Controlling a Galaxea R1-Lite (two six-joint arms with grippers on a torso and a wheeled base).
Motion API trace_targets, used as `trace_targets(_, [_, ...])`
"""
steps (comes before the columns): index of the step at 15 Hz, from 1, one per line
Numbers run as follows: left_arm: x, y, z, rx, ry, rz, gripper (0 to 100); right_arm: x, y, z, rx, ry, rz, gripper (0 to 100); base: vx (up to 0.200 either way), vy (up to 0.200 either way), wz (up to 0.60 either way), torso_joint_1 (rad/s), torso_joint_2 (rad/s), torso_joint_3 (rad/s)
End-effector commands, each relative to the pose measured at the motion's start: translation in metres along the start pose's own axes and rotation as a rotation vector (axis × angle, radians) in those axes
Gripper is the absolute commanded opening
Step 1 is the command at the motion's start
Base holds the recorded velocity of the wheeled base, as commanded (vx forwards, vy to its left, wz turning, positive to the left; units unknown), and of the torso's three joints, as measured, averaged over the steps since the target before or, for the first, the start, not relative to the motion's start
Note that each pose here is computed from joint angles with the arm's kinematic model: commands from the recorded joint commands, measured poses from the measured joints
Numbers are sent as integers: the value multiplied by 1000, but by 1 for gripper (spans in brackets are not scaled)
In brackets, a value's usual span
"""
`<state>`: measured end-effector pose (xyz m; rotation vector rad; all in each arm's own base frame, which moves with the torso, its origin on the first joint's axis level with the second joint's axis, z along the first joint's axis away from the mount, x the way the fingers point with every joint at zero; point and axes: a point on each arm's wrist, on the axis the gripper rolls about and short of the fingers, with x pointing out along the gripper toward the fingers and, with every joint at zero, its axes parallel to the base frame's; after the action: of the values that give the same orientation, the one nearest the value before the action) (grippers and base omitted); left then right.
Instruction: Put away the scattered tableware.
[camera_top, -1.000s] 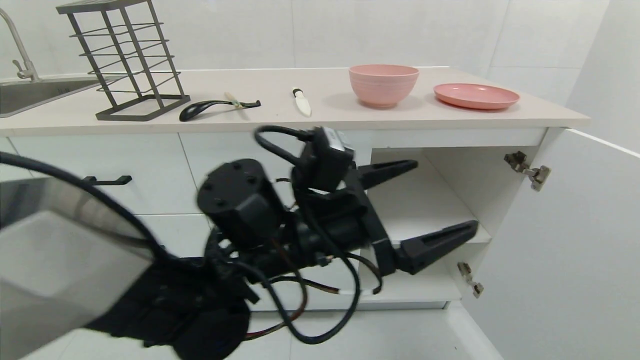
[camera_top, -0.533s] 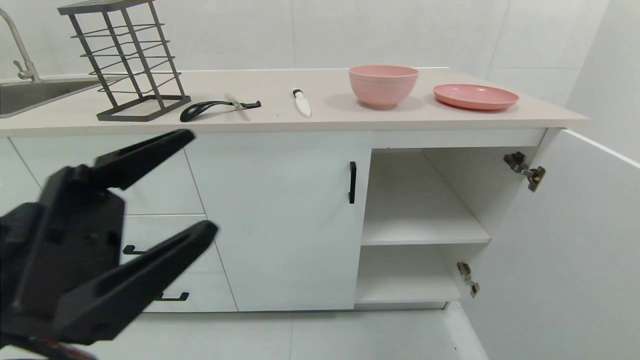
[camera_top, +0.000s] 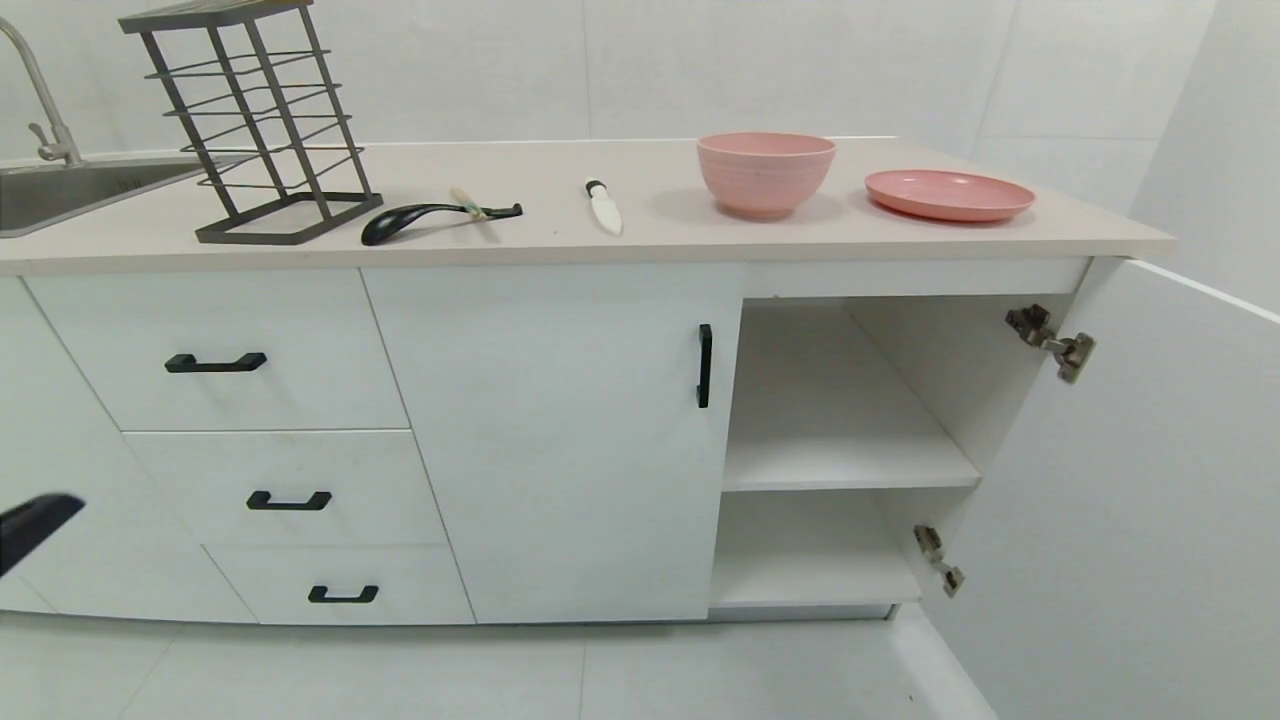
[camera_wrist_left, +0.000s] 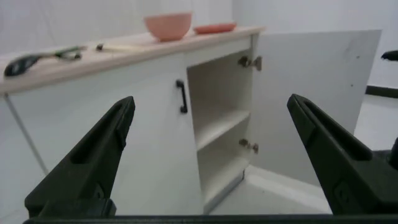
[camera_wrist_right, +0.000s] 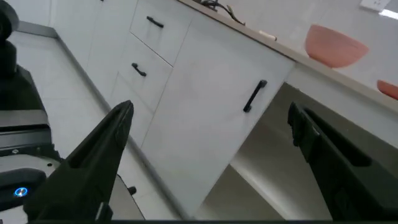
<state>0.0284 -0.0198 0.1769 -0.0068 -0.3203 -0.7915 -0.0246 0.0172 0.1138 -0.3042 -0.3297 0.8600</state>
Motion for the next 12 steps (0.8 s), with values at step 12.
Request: trace_targets(12, [-69,-35,-75,32,320,549,100,-11,7,-31,235,245,-426,100,0,0,0,0,0,0])
